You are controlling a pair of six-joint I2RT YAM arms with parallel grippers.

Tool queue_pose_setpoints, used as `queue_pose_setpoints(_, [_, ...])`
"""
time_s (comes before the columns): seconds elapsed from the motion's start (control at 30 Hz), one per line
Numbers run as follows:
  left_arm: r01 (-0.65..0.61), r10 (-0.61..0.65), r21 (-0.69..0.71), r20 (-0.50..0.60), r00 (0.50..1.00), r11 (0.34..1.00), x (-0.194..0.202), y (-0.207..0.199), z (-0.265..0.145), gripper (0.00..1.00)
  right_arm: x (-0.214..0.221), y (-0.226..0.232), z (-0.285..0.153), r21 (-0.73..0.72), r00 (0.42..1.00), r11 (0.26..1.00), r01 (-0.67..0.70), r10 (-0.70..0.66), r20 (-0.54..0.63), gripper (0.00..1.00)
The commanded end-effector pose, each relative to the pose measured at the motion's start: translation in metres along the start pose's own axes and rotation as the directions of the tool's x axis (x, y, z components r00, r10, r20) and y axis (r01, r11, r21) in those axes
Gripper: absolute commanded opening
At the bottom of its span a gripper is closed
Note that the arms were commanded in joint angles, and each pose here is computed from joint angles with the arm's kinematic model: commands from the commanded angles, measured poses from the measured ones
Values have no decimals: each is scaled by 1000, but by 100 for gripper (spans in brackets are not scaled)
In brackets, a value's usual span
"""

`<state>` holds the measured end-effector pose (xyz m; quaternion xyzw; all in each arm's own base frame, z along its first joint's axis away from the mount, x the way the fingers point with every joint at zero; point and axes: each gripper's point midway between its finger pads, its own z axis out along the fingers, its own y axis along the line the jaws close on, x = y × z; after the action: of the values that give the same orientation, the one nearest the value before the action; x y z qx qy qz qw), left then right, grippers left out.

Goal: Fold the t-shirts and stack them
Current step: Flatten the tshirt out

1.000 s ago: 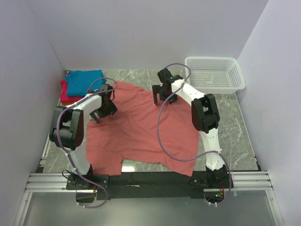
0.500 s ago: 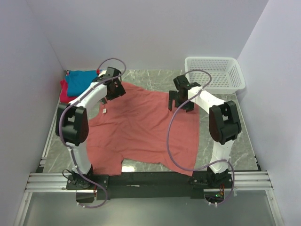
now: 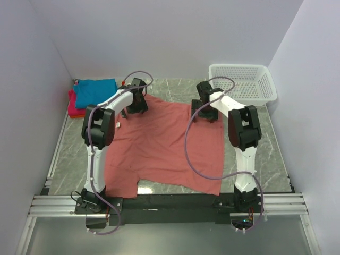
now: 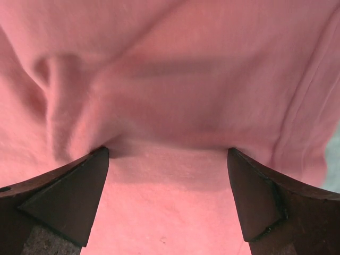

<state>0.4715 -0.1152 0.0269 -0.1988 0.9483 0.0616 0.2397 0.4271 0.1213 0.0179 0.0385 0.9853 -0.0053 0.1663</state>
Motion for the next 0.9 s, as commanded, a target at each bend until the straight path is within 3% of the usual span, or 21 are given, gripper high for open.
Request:
queue_pose_setpoints(0.0, [-1,1,-5,16,1000,1000,-17,-5,6,99,-16,4,10,24,998,998,55,-54,-10,97])
queue_pose_setpoints(0.27, [85,-85,24,-21,996,996,-37,-3,35,99,-53,15,19,14,989,989,146,-145,-22,96])
queue_pose_setpoints(0.63, [98,-95,137,-28,995,986,-61,-35,59,99,-121,30,3,-74,976,984,161,-147,163,96])
queue_pose_setpoints(0.8, [99,-108,225,26,994,969,-90,-49,31,99,-143,33,-37,-90,953,981,171,-142,268,96])
queue_pose_setpoints(0.87, [97,-121,256,76,990,962,-110,-49,2,99,-143,35,-50,-100,948,979,176,-141,286,96])
